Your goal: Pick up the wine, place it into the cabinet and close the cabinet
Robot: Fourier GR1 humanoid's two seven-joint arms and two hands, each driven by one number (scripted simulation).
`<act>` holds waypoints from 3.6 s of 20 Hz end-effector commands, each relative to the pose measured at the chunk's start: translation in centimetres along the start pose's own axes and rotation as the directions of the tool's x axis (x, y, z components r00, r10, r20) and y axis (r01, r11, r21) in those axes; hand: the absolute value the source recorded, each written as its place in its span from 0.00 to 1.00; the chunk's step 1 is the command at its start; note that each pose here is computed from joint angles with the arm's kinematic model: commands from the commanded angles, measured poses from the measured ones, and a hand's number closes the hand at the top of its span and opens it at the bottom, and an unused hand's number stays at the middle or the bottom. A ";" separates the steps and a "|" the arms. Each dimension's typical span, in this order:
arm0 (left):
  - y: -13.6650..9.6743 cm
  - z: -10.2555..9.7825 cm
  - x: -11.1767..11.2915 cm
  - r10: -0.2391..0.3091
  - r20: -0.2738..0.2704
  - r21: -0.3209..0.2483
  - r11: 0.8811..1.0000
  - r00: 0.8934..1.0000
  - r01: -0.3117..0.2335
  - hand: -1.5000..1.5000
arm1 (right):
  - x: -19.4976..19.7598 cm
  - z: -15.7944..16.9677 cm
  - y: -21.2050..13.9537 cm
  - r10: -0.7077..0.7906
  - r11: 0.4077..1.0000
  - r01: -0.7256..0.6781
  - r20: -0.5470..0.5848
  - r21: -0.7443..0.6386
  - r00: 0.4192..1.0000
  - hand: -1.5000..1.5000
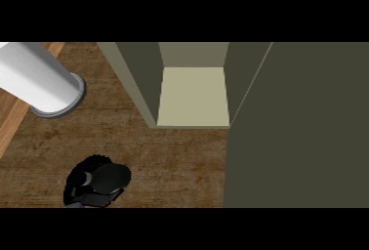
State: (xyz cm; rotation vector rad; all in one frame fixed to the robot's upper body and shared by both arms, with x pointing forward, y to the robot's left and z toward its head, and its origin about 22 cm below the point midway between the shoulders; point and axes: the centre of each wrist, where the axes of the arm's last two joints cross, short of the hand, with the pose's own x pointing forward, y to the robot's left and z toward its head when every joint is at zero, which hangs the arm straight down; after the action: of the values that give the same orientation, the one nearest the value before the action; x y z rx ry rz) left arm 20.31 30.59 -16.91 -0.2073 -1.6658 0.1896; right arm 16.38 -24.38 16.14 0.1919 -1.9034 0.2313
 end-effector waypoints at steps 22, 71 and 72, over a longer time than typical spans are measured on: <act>-11.9 0.4 13.5 0.158 0.147 -0.116 0.983 0.976 -0.142 1.00 | -1.5 -0.6 0.1 -0.024 1.000 0.024 -0.010 -0.005 1.000 0.00; -22.6 -12.0 5.2 -0.063 0.049 0.006 0.998 0.997 0.063 1.00 | -1.1 -1.3 -1.8 -0.036 0.999 0.036 -0.010 0.017 0.999 0.00; -23.3 -12.1 5.3 -0.055 0.053 0.029 0.998 0.997 0.054 1.00 | -1.8 -0.6 -2.5 0.005 1.000 -0.005 0.003 0.017 1.000 0.00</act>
State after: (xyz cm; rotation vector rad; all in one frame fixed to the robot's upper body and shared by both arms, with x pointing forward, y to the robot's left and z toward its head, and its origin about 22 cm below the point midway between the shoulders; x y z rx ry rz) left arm 31.31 9.14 -3.39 -0.1489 -1.7313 0.1429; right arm 17.86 -25.58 15.12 0.2134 -1.8912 0.2348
